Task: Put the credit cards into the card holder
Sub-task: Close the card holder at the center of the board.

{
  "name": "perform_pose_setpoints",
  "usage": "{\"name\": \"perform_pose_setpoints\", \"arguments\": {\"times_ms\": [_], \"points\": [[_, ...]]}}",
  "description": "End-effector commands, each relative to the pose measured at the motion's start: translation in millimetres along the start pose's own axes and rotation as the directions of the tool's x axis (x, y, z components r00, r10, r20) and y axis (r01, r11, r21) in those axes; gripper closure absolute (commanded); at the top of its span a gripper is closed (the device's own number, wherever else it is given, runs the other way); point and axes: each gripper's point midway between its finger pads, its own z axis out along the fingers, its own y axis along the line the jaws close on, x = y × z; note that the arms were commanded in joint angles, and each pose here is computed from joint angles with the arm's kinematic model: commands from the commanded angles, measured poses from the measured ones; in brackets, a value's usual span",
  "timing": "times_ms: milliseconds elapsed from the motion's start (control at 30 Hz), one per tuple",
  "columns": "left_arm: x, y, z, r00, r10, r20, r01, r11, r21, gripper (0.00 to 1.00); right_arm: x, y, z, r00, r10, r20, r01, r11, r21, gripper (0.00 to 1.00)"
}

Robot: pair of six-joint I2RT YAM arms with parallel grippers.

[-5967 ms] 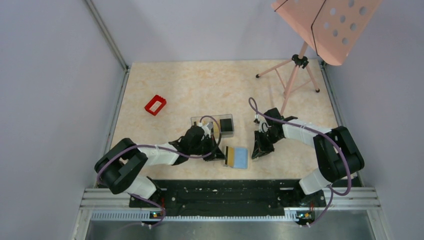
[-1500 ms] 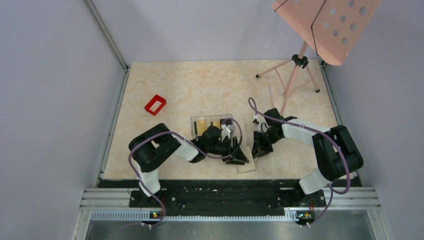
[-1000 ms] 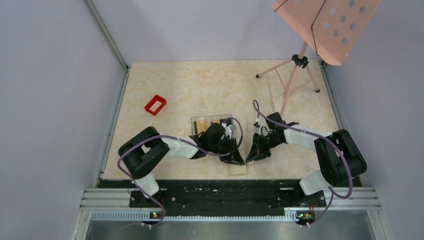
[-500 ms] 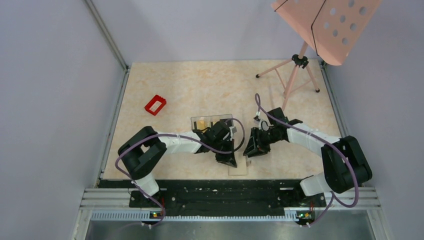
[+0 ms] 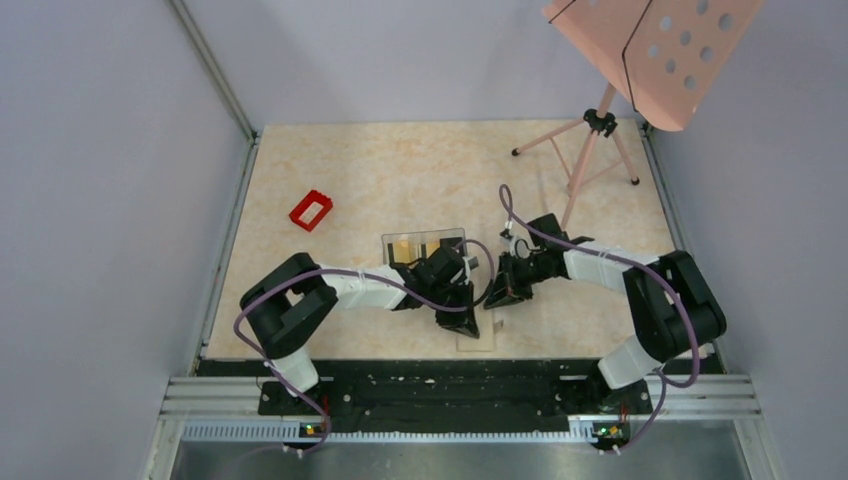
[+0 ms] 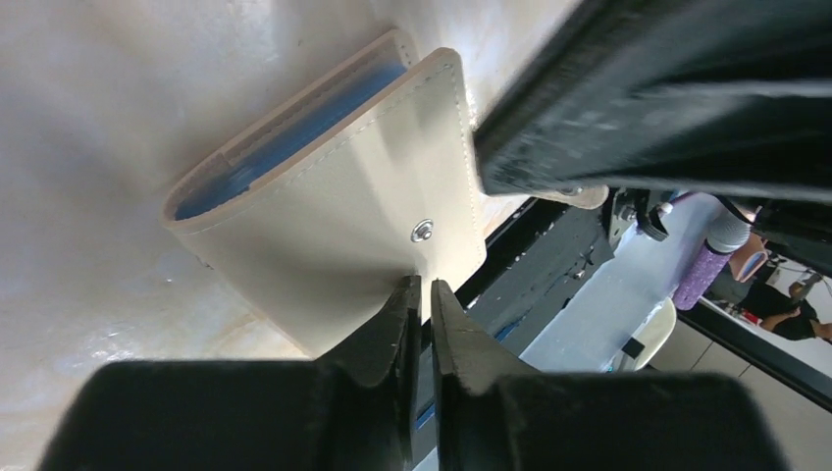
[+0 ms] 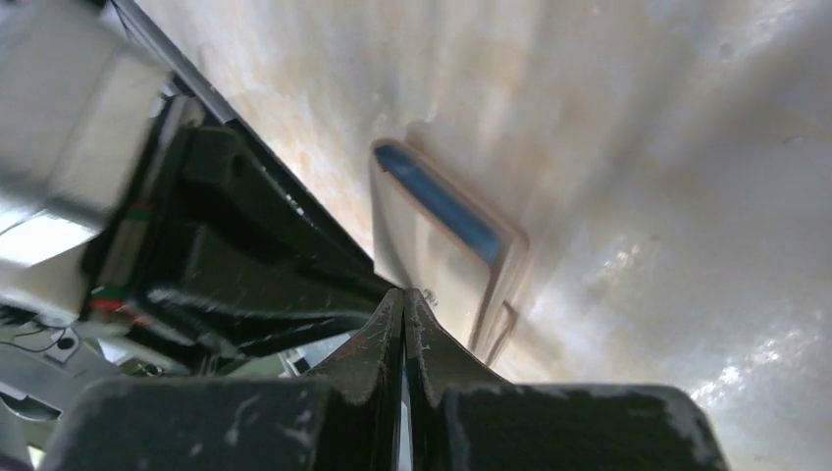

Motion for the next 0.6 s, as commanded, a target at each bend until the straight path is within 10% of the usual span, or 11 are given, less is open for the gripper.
{"name": "perform_pose_setpoints", "arguments": {"times_ms": [0, 233, 567], "points": [[-19, -39, -12, 0.995, 0.022, 0.101, -0.037, 0.989, 0.143, 0.83, -4, -7, 14, 1.0, -0.014, -0.017, 0.013, 1.0, -0.021, 1.0], [-29, -63, -7, 0.997, 0.026, 0.077, -0.037, 0.99, 0.139, 0.6, -3, -27, 22, 0.999, 0.031, -0.034, -0.029, 0.998, 0.055, 1.0], [-32, -61, 8, 0.997, 0.067, 0.027, -0.067, 0.998, -0.015, 0.56, -2, -27, 21, 0.999, 0.036, -0.034, -0.034, 0.997, 0.064, 1.0]]}}
